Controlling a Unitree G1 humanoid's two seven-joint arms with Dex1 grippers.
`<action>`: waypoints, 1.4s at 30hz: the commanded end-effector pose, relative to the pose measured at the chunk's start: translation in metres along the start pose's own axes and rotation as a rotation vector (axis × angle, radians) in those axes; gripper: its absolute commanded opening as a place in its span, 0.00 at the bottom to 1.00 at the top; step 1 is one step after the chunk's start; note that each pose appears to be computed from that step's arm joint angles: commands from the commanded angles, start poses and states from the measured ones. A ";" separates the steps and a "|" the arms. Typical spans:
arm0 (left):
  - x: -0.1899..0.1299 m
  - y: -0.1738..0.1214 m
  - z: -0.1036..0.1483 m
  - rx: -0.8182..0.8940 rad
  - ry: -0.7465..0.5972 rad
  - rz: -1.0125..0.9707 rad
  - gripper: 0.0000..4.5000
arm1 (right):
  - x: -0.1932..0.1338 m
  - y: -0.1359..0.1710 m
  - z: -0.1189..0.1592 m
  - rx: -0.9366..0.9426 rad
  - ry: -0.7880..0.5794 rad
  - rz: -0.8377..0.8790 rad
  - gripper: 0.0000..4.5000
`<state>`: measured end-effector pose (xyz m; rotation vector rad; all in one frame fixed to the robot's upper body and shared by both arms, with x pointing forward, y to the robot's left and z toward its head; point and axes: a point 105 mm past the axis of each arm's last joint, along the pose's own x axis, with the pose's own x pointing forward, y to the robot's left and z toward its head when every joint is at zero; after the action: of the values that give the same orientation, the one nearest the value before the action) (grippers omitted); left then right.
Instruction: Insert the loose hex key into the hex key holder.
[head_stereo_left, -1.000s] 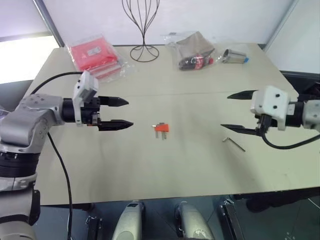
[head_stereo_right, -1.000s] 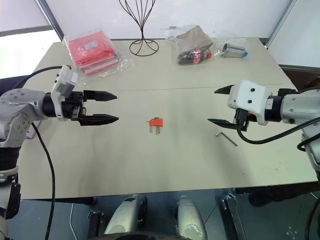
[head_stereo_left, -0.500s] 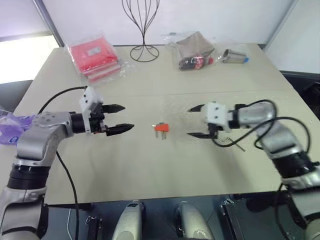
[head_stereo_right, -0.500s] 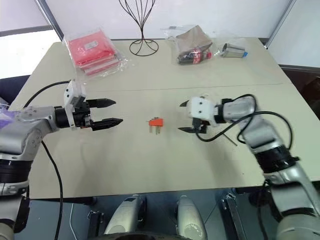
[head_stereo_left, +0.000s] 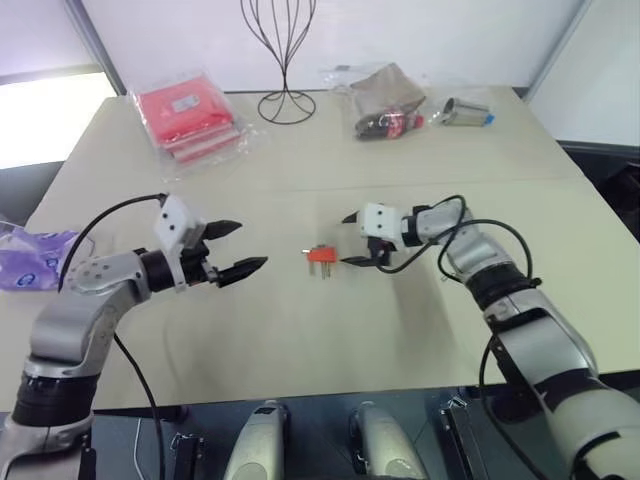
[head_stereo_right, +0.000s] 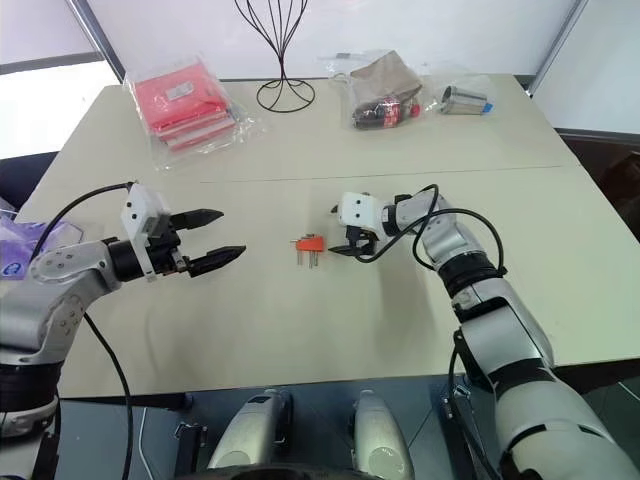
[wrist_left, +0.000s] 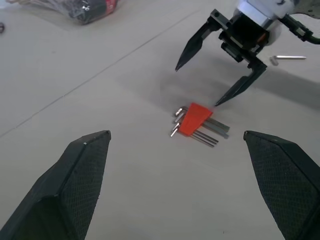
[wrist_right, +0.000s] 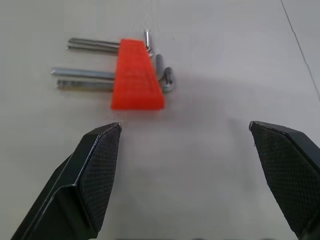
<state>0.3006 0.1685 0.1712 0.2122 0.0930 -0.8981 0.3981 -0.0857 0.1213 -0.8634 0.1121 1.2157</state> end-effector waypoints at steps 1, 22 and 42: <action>-0.007 0.001 0.012 0.041 -0.027 0.023 0.99 | -0.001 -0.004 0.004 -0.019 -0.010 0.012 0.95; -0.004 0.007 0.016 0.067 -0.028 0.027 0.99 | 0.009 0.013 0.004 0.016 -0.018 0.098 0.95; -0.005 0.006 0.014 0.073 -0.029 0.047 0.99 | 0.028 0.020 -0.002 0.162 -0.027 0.098 0.95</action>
<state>0.3045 0.1736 0.1771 0.2321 0.0710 -0.8599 0.3952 -0.0680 0.1052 -0.6911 0.1940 1.2739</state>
